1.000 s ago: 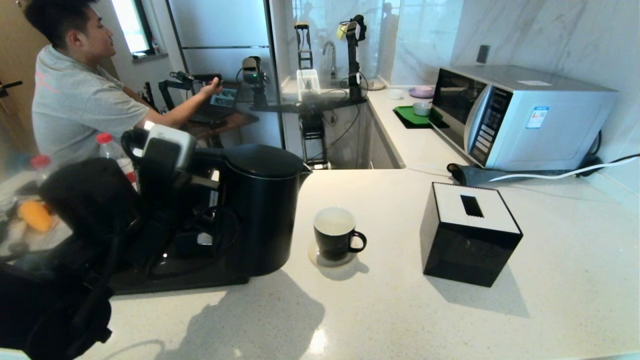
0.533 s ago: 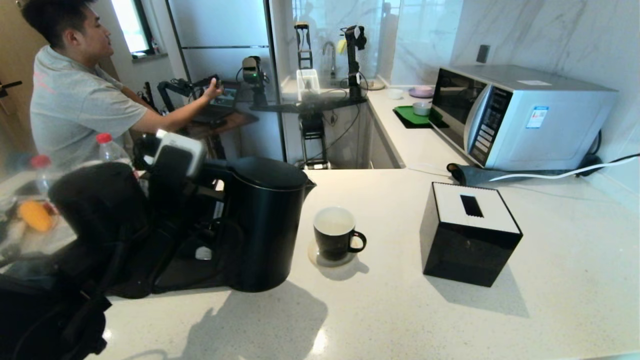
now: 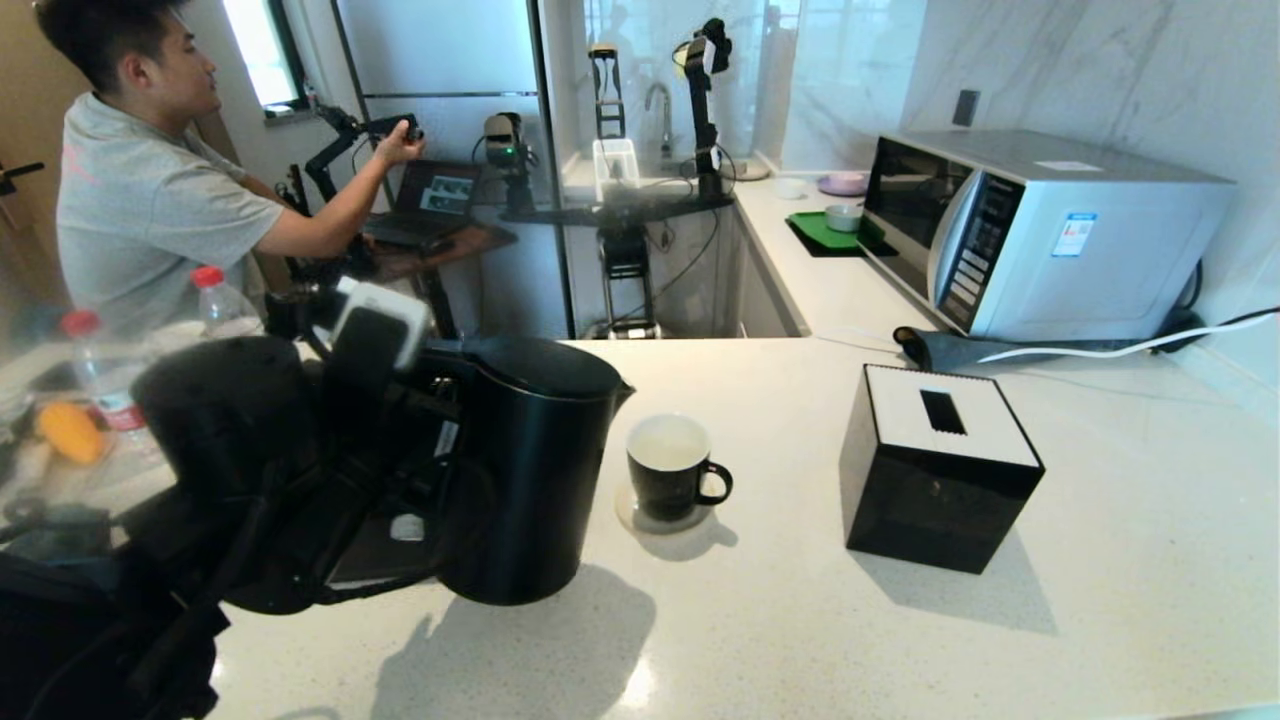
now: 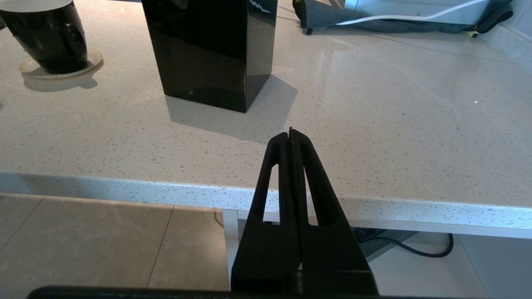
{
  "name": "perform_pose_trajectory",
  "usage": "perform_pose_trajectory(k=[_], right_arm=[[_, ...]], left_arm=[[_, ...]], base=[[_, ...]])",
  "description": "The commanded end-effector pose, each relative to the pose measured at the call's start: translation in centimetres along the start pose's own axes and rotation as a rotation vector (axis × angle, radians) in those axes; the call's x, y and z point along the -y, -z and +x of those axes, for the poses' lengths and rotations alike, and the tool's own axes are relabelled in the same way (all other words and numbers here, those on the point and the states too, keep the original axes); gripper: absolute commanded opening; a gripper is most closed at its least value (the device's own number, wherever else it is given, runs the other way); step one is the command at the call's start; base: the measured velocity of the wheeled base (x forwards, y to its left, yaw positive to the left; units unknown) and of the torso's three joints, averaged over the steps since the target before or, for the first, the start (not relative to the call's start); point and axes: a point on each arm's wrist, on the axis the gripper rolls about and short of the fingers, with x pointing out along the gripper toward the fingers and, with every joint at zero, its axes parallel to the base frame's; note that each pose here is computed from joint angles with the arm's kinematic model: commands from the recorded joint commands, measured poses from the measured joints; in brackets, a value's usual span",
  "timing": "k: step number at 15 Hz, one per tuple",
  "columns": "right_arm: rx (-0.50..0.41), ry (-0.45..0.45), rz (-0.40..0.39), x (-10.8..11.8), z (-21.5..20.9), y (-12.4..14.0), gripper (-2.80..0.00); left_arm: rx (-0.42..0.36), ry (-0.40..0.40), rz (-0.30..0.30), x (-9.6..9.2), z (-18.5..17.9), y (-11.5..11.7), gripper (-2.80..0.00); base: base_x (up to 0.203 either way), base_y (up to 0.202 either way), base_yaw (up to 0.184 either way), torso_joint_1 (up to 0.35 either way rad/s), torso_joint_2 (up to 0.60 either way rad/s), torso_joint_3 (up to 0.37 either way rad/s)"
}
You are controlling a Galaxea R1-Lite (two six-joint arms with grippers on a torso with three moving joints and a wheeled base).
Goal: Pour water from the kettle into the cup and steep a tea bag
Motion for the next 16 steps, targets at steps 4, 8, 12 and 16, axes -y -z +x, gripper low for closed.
perform_pose_trajectory(k=[4, 8, 12, 16], right_arm=[[-0.001, -0.001, -0.001, 0.0, 0.01, 0.0, -2.8], [-0.001, -0.001, -0.001, 0.0, 0.01, 0.0, -2.8], [-0.001, -0.001, -0.001, 0.0, 0.01, 0.0, -2.8], [-0.001, -0.001, -0.001, 0.0, 0.01, 0.0, -2.8]], left_arm=[[-0.023, 0.005, 0.015, 0.05, -0.08, 0.18, -2.8], [-0.048, 0.011, 0.03, 0.09, -0.04, 0.37, -2.8], [-0.082, 0.023, 0.052, 0.22, 0.03, 0.62, -2.8], [-0.118, 0.03, 0.075, 0.3, 0.16, 0.65, -2.8]], base=[[0.0, 0.0, 0.0, 0.0, 0.0, 0.0], [0.0, 0.0, 0.0, 0.0, 0.0, 0.0], [0.0, 0.0, 0.0, 0.0, 0.0, 0.0], [0.0, 0.0, 0.0, 0.0, 0.0, 0.0]])
